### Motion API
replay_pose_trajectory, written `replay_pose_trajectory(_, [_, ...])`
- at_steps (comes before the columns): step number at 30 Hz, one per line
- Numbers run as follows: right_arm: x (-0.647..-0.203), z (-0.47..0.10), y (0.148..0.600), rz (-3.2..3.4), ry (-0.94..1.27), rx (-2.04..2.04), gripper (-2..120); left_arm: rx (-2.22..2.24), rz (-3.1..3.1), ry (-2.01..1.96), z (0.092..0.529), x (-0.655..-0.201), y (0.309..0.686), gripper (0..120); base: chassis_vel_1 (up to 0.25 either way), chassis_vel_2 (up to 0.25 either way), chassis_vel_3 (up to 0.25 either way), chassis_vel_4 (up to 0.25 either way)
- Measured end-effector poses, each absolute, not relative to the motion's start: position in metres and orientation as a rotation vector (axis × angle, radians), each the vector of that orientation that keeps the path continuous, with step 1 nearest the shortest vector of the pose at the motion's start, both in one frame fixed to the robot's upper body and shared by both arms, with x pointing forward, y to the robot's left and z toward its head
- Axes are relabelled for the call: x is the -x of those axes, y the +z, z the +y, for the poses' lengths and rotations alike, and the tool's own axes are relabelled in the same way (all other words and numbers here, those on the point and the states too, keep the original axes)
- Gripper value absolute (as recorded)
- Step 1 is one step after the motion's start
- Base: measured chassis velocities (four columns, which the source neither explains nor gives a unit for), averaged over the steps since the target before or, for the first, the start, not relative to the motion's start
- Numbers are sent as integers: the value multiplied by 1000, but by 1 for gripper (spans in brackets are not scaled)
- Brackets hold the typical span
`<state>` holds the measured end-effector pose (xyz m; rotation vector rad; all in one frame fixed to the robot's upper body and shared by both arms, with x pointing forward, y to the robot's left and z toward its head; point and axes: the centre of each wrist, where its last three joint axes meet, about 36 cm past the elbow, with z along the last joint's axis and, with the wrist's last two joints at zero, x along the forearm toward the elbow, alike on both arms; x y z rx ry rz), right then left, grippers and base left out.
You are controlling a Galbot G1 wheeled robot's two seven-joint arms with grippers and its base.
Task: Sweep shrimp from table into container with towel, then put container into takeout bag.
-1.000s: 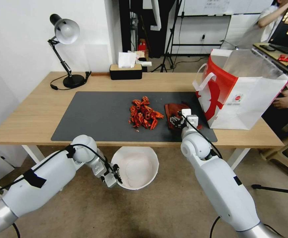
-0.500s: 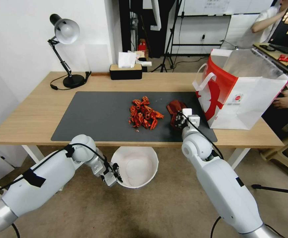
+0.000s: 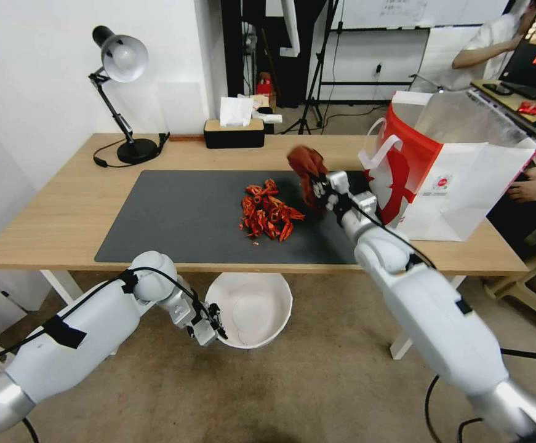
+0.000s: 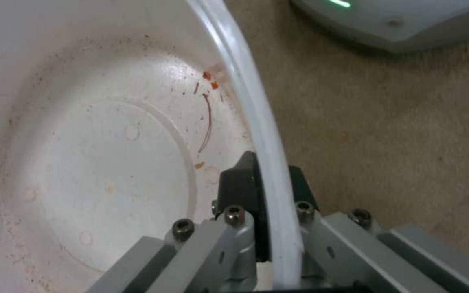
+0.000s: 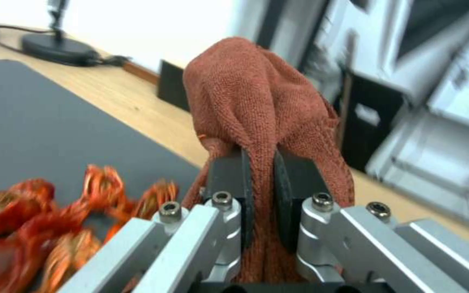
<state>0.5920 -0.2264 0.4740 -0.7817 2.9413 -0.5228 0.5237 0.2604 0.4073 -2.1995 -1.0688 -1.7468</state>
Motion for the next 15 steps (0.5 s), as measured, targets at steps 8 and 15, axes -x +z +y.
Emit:
replay_pose_trajectory(8, [-653,-226,500,2705,-897,875,7,2198,-1067,-1742,265,-522,405,0,0,0,0,0])
replay_pose_trajectory(15, [-676,-223,501,2680,-1059,894,7,2195,-1084,-1759,262,-526,407,0,0,0,0,0])
